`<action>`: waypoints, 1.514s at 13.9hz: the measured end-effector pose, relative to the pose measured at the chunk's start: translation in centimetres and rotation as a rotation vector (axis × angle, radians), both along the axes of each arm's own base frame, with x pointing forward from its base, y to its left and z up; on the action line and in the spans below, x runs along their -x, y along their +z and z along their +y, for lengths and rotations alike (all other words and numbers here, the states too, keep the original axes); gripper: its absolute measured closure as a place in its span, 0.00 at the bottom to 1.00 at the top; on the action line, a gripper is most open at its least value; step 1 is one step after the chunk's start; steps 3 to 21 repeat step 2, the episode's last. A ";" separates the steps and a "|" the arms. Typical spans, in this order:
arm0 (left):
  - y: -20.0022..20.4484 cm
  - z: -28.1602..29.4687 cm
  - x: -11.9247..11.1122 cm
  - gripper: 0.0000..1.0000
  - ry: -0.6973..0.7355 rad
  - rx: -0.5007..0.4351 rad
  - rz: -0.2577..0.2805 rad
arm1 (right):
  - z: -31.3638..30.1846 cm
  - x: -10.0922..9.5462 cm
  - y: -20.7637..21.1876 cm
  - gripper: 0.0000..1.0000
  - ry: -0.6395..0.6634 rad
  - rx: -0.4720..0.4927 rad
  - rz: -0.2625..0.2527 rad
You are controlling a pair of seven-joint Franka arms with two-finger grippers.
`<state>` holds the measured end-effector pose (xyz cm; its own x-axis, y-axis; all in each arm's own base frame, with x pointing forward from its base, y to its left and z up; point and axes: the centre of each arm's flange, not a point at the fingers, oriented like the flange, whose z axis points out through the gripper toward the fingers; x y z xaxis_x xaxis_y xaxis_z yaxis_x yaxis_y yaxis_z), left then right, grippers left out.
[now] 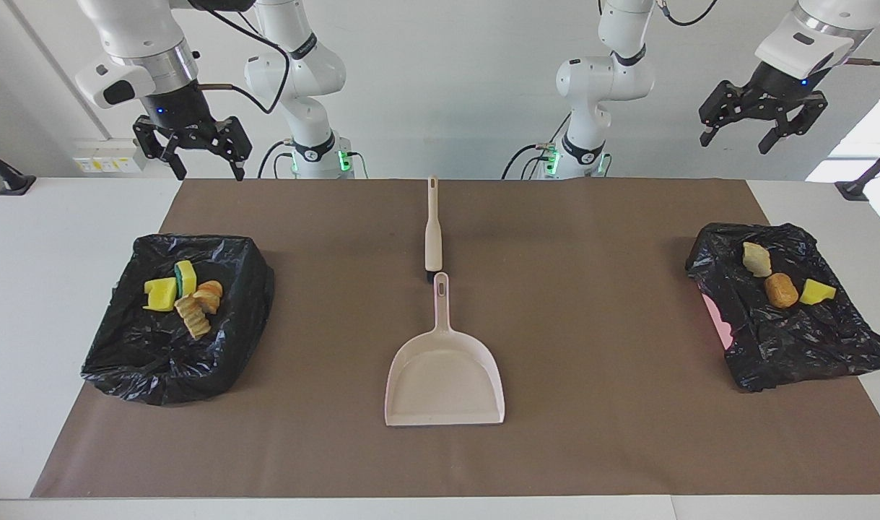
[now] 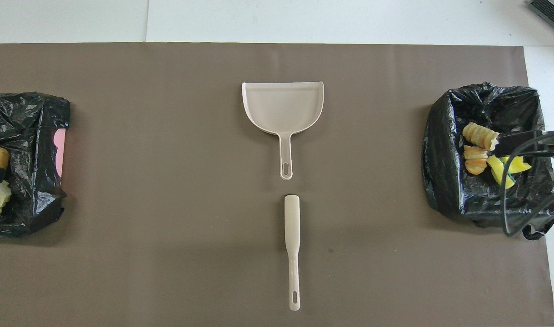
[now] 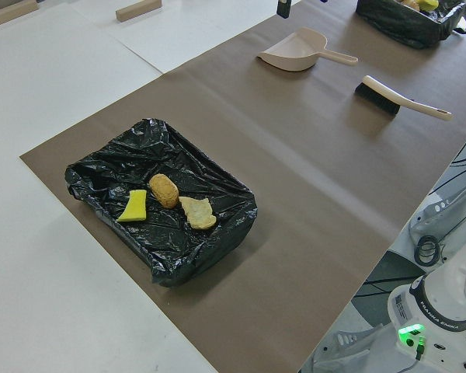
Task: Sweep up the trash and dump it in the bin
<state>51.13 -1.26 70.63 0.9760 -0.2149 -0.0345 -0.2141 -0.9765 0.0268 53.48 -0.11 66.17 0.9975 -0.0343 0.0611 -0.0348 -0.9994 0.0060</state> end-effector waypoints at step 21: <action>0.0 0.0 0.1 0.00 0.000 0.000 0.001 | 0.0 0.0 0.0 0.00 0.000 0.000 0.000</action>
